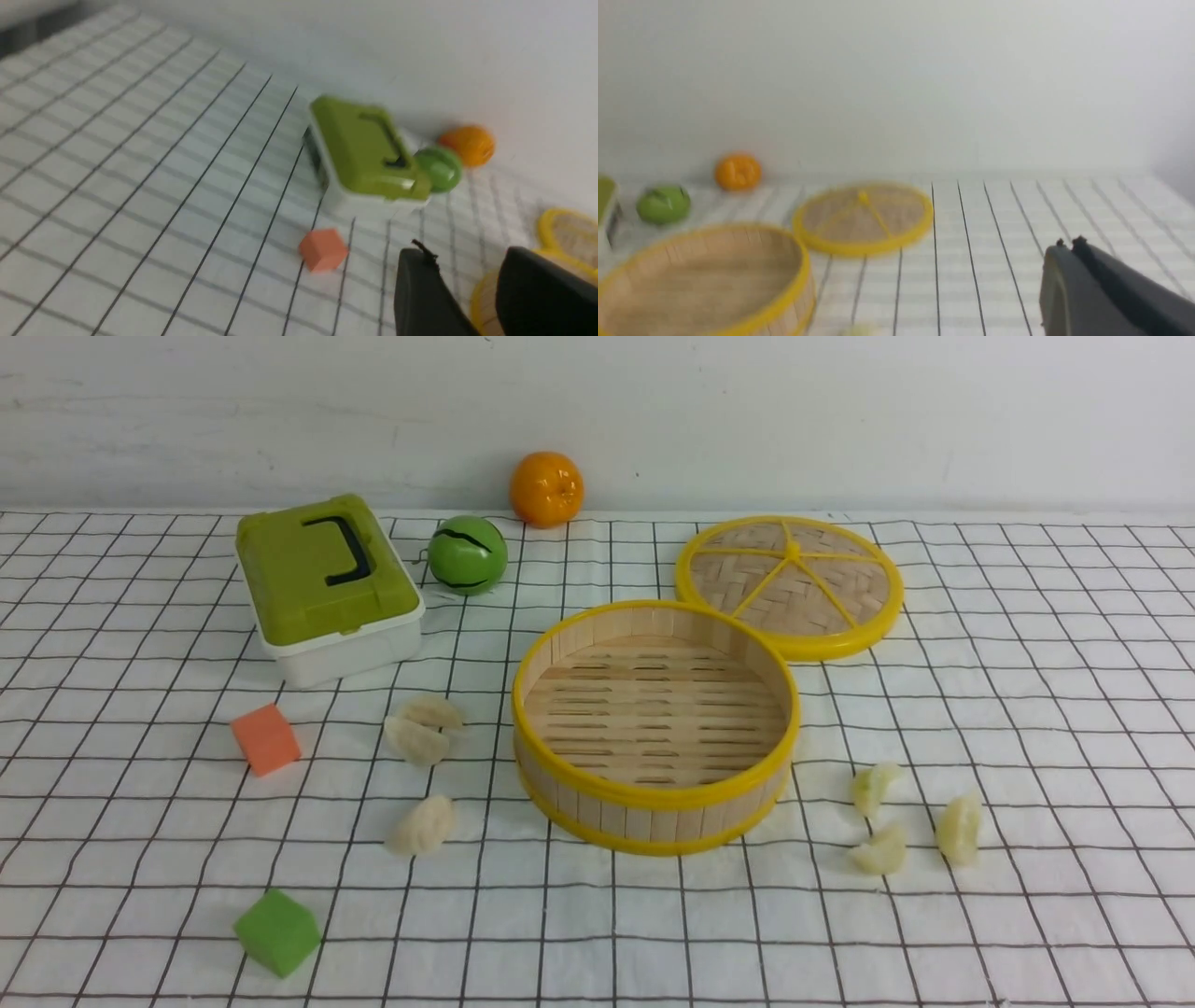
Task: Put the dumplings into the steamer on the table with the white tablecloth.
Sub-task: 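Reach for and grasp a dumpling on the table with the left gripper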
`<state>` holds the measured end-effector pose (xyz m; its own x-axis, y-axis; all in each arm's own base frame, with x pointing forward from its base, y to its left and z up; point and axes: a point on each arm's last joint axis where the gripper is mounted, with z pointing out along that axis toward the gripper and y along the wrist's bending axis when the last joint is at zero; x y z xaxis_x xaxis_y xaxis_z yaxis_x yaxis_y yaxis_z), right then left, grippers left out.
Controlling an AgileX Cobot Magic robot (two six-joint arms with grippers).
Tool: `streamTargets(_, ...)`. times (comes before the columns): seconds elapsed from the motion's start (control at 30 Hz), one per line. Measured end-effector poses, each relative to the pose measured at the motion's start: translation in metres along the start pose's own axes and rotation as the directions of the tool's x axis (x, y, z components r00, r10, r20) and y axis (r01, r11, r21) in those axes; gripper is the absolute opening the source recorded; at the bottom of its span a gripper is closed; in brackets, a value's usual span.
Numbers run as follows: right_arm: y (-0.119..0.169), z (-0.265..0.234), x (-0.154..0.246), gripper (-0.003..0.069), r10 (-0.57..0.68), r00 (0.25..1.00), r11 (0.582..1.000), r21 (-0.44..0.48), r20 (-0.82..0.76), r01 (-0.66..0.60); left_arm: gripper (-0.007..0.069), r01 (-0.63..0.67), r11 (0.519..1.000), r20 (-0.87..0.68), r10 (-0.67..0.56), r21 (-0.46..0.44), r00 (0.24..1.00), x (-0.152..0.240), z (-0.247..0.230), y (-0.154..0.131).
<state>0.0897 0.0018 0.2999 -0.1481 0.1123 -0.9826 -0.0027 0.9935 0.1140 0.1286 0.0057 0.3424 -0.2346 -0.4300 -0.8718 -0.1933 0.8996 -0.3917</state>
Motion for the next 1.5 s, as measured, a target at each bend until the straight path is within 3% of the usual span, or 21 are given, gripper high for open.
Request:
streamTargets(0.1,-0.001,0.026,0.017,-0.0002,0.000,0.978,0.999,0.032,-0.210,0.007,0.0239,-0.035,0.994,-0.199,0.013,-0.108,0.980,0.021,0.057,0.003)
streamTargets(0.17,0.001,0.033,0.022,-0.0002,-0.003,0.966,1.000,0.022,-0.260,0.009,0.0239,-0.038,0.991,-0.275,0.002,-0.128,0.961,0.029,0.073,0.005)
streamTargets(0.27,0.010,0.039,0.027,-0.0002,-0.034,0.951,0.999,-0.047,-0.308,0.021,0.0239,-0.020,0.972,-0.459,-0.092,-0.233,0.884,0.055,0.111,0.011)
streamTargets(0.4,0.020,0.046,0.036,-0.0002,-0.078,0.924,0.993,-0.112,-0.375,0.038,0.0239,-0.030,0.947,-0.585,-0.172,-0.319,0.792,0.071,0.140,0.013)
streamTargets(0.47,0.022,0.054,0.048,-0.0002,-0.099,0.873,0.993,-0.109,-0.478,0.054,0.0239,-0.086,0.941,-0.647,-0.156,-0.327,0.746,0.076,0.156,0.013)
streamTargets(0.63,0.025,0.068,0.058,-0.0002,-0.112,0.772,0.993,-0.090,-0.626,0.072,0.0239,-0.110,0.939,-0.685,-0.154,-0.326,0.712,0.079,0.172,0.012)
streamTargets(0.9,0.037,0.089,0.046,0.0000,-0.098,0.759,0.993,-0.112,-0.644,0.033,0.0239,-0.189,0.920,-0.736,-0.138,-0.342,0.663,0.082,0.169,0.017)
streamTargets(1.07,0.040,0.089,0.046,0.0001,-0.066,0.756,0.994,-0.111,-0.651,-0.010,0.0239,-0.107,0.936,-0.723,-0.181,-0.334,0.667,0.081,0.173,0.009)
streamTargets(1.13,0.041,0.089,0.046,0.0002,-0.046,0.753,0.993,-0.109,-0.656,-0.034,0.0216,-0.067,0.978,-0.739,-0.104,-0.197,0.666,0.076,0.182,-0.016)
streamTargets(1.17,0.041,0.089,0.046,0.0002,-0.045,0.755,0.993,-0.109,-0.654,-0.036,0.0211,-0.065,0.981,-0.740,-0.095,-0.184,0.666,0.076,0.183,-0.019)
streamTargets(1.2,0.042,0.089,0.046,0.0003,-0.040,0.757,0.993,-0.113,-0.652,-0.045,0.0165,-0.047,0.996,-0.743,-0.026,-0.077,0.668,0.072,0.189,-0.042)
streamTargets(1.3,0.043,0.089,0.046,0.0003,-0.047,0.761,0.991,-0.126,-0.647,-0.046,0.0055,-0.029,0.997,-0.741,0.074,0.073,0.667,0.068,0.205,-0.086)
streamTargets(1.4,0.043,0.089,0.045,0.0006,-0.051,0.765,0.990,-0.132,-0.642,-0.044,-0.0012,-0.088,0.981,-0.744,0.189,0.174,0.641,0.072,0.227,-0.117)
streamTargets(1.5,0.043,0.089,0.045,0.0008,-0.052,0.765,0.990,-0.132,-0.642,-0.044,-0.0012,-0.166,0.960,-0.762,0.279,0.223,0.585,0.080,0.240,-0.133)
